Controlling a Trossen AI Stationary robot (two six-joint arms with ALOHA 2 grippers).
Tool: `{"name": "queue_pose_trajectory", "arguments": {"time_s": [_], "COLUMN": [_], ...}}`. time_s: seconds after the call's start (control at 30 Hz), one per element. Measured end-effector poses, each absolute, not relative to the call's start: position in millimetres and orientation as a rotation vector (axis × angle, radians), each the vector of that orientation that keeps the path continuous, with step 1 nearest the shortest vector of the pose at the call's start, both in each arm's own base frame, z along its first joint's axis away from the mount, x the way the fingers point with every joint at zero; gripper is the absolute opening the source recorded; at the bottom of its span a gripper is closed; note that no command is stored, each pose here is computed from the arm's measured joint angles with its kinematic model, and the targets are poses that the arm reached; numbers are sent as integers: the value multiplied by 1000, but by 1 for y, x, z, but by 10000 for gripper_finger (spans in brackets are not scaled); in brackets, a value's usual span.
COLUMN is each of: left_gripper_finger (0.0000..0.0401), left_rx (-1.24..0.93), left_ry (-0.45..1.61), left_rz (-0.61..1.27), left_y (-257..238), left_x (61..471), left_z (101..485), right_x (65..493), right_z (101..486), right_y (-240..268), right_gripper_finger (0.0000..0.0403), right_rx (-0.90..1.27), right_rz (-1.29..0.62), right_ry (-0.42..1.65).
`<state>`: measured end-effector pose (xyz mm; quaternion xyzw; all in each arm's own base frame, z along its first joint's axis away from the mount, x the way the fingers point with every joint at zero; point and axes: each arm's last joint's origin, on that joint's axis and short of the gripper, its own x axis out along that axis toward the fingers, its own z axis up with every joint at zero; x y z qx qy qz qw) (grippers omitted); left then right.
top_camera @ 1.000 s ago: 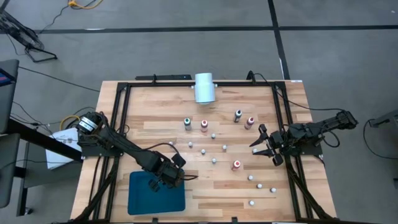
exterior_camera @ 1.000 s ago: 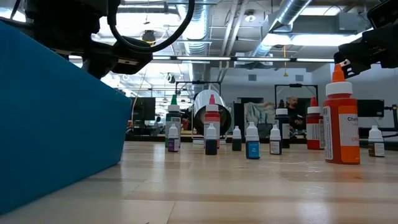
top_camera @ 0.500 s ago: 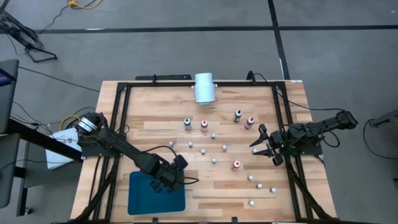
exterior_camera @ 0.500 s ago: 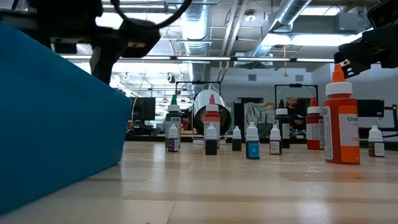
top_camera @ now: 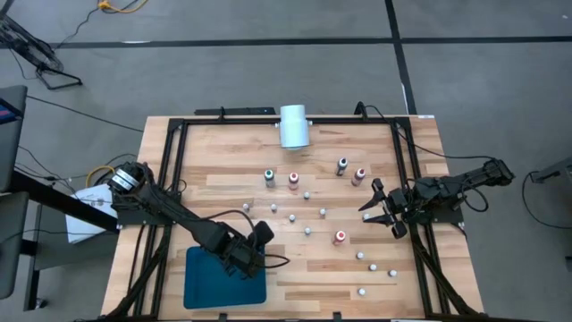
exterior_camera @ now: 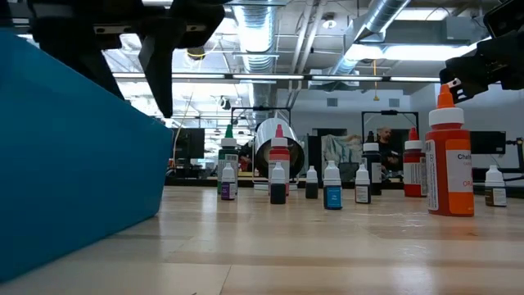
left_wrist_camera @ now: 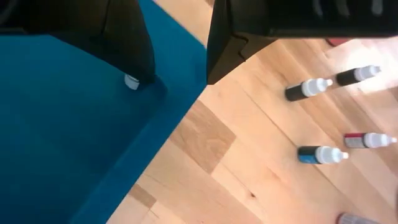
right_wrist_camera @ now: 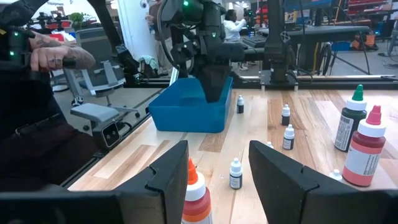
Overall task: Pick & Place food coloring
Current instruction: Put the small black food coloring bottle into the blue bin
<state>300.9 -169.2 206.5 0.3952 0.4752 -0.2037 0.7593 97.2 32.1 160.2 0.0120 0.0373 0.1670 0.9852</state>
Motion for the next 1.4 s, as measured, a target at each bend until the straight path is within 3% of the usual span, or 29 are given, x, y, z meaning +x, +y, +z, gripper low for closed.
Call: {"name": "queue_pose_trajectory", "arguments": {"time_s": [0.57, 1.4], "left_gripper_finger": [137, 137], "left_rx": [769, 566], "left_ry": [989, 1041], "left_rz": [-385, -99], "left_y": [-153, -102], "left_x": [279, 273], "left_z": [224, 222], "right_x": [97, 97], "right_z": [160, 160], "right_y": [32, 32], "right_gripper_finger": [159, 159], "right_rx": [24, 24], "right_rz": [336, 336], "right_ry": [76, 75]}}
